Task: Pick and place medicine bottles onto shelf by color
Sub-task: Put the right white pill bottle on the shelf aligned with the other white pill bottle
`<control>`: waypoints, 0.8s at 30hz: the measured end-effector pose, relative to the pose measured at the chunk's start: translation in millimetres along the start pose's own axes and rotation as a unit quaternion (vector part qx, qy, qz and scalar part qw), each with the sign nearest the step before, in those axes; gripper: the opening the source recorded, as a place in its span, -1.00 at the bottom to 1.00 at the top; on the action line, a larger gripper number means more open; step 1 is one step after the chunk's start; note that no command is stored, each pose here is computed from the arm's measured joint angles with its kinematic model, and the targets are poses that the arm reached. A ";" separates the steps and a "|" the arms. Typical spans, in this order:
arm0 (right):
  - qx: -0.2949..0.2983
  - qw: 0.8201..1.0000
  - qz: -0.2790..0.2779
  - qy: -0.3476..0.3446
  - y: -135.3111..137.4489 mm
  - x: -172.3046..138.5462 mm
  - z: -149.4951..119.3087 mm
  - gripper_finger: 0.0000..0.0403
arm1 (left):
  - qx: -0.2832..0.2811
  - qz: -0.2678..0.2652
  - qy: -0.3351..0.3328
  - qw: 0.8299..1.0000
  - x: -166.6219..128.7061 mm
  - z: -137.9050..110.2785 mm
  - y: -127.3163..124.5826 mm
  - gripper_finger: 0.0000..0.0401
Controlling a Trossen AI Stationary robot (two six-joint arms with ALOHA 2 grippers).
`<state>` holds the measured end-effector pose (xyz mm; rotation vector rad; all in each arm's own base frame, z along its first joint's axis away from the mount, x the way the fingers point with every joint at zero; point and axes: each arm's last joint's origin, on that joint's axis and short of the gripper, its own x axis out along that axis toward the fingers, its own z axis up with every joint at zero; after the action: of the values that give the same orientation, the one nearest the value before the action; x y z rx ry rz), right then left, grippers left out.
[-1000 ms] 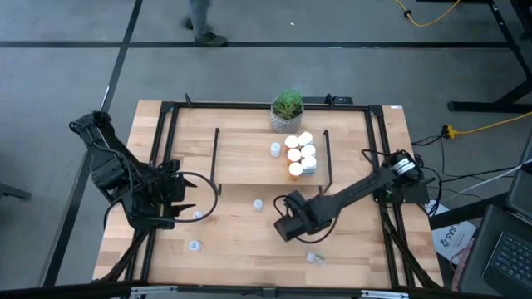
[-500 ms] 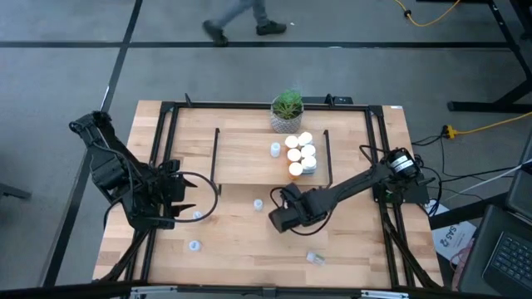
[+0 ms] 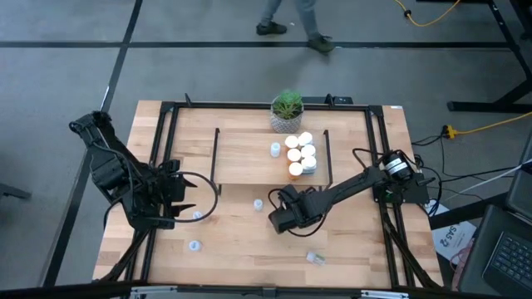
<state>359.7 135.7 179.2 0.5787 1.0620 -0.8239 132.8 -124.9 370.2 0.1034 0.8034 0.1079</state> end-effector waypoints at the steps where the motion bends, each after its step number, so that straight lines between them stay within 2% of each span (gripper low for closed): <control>1: 0.000 1.000 -0.001 -0.005 0.0 0.0 0.2 0.25 | 0.000 0.000 0.000 1.000 0.0 0.0 0.0 0.18; 16: 0.000 1.000 -0.011 -0.019 0.2 5.3 1.4 0.21 | 0.000 0.000 0.000 1.000 0.0 0.0 0.0 0.18; 19: 0.002 1.000 -0.007 -0.020 0.9 5.2 1.6 0.09 | 0.000 0.000 0.000 1.000 0.0 0.0 0.0 0.18; 24: 0.005 1.000 -0.001 -0.022 2.2 5.2 1.9 -0.22 | 0.000 0.000 0.000 1.000 0.0 0.0 0.0 0.18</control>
<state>363.8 133.9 175.2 0.5648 1.0193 -0.8401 132.8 -124.9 370.3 0.1024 0.8031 0.1081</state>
